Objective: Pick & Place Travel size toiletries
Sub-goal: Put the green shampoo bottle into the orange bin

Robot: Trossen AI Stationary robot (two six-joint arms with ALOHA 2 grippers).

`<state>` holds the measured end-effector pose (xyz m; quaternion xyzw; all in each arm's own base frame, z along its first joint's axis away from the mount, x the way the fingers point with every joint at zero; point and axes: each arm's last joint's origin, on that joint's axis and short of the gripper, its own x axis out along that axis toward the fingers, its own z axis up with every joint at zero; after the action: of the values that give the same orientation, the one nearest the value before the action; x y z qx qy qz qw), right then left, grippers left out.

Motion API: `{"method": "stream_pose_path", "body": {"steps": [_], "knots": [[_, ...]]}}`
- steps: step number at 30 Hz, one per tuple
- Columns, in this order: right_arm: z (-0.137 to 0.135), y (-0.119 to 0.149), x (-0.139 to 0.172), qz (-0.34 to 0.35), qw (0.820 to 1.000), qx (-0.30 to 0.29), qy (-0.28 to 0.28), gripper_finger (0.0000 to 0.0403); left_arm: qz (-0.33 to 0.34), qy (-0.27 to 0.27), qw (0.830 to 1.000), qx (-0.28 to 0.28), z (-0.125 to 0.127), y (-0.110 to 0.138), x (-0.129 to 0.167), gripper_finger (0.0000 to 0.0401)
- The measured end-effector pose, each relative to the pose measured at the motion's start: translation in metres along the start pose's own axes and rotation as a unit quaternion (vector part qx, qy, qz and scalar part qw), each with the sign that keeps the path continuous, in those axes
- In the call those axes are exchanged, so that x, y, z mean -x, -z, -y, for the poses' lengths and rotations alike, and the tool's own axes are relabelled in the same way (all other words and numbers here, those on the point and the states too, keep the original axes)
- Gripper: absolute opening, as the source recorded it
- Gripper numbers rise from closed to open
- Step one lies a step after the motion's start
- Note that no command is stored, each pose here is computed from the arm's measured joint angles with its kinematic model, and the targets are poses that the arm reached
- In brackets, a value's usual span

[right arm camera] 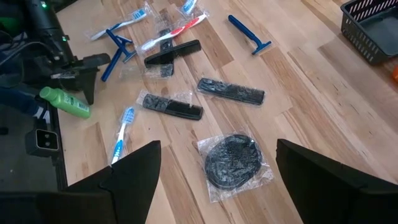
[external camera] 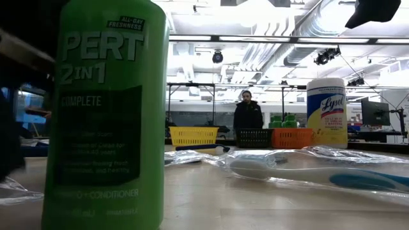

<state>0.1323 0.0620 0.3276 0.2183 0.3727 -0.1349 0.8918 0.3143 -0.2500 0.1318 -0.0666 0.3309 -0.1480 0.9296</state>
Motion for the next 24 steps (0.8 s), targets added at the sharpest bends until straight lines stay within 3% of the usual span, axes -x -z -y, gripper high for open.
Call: {"method": "stream_pose_path", "body": {"steps": [16, 24], "knots": [[0.000, 0.000, 0.000, 0.000, 1.000, 0.000, 0.000, 0.0305, 0.027, 0.003, 1.000, 0.010, 0.000, 0.006, -0.013, 0.0257], [0.000, 0.000, 0.000, 0.000, 1.000, 0.000, 0.000, 0.0305, 0.033, -0.003, 0.999, 0.010, 0.000, 0.005, -0.013, 0.0206]]}}
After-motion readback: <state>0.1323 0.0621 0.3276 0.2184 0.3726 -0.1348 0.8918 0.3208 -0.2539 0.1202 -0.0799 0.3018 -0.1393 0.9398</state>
